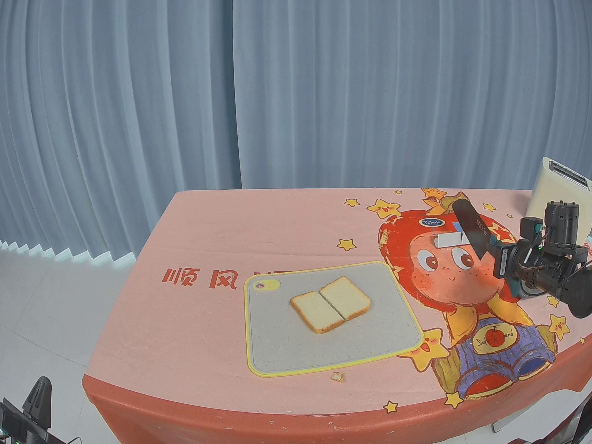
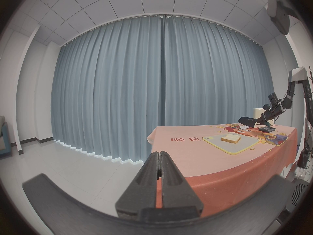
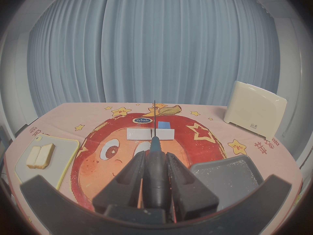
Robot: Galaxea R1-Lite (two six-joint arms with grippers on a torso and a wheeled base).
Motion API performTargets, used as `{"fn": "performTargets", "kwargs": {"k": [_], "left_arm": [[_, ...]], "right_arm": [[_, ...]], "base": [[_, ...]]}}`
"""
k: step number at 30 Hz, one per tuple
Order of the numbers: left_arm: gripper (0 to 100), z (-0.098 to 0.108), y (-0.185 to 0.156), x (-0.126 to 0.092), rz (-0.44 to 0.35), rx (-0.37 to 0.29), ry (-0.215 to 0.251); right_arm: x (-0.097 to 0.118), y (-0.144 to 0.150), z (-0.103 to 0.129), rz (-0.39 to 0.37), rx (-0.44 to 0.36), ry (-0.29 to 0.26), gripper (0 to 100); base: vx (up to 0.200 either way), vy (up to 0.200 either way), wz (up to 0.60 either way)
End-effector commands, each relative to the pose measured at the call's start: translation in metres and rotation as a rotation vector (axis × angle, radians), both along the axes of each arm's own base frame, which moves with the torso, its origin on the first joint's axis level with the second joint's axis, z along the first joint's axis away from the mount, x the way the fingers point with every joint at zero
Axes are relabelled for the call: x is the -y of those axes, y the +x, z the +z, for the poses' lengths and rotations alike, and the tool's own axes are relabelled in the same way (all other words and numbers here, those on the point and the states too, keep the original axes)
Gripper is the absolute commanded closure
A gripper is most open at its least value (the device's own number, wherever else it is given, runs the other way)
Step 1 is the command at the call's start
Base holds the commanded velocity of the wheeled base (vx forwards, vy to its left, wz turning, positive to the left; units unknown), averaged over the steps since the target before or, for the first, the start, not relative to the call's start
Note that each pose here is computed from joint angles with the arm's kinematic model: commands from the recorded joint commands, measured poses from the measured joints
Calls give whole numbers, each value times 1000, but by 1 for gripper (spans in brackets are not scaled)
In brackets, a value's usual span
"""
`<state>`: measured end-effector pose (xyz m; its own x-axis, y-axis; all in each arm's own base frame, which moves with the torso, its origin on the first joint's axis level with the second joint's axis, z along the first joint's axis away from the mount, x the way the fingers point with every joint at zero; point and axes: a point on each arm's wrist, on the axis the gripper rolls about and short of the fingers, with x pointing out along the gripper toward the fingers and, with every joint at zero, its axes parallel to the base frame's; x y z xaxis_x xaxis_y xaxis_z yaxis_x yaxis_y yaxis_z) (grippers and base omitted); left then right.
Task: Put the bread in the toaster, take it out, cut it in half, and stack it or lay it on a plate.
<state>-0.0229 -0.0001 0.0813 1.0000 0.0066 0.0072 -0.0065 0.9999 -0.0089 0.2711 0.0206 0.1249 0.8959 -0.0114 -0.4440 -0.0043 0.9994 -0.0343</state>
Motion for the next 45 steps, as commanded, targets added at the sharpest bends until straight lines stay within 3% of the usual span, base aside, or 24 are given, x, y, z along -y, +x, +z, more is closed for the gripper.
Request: {"fn": "performTargets", "kwargs": {"k": [1,11,45], "left_arm": [[100,-5,0,0,1,-1,0],[100,-5,0,0,3,-1,0],[100,-5,0,0,3,-1,0]], "right_arm": [[0,0,0,1,-1,0,100],[-8,-2,-2,32,-7,-7,100],[-4,-4,-12,7,-40,-15,100]], "base": [[0,0,0],[0,0,0],[0,0,0]]}}
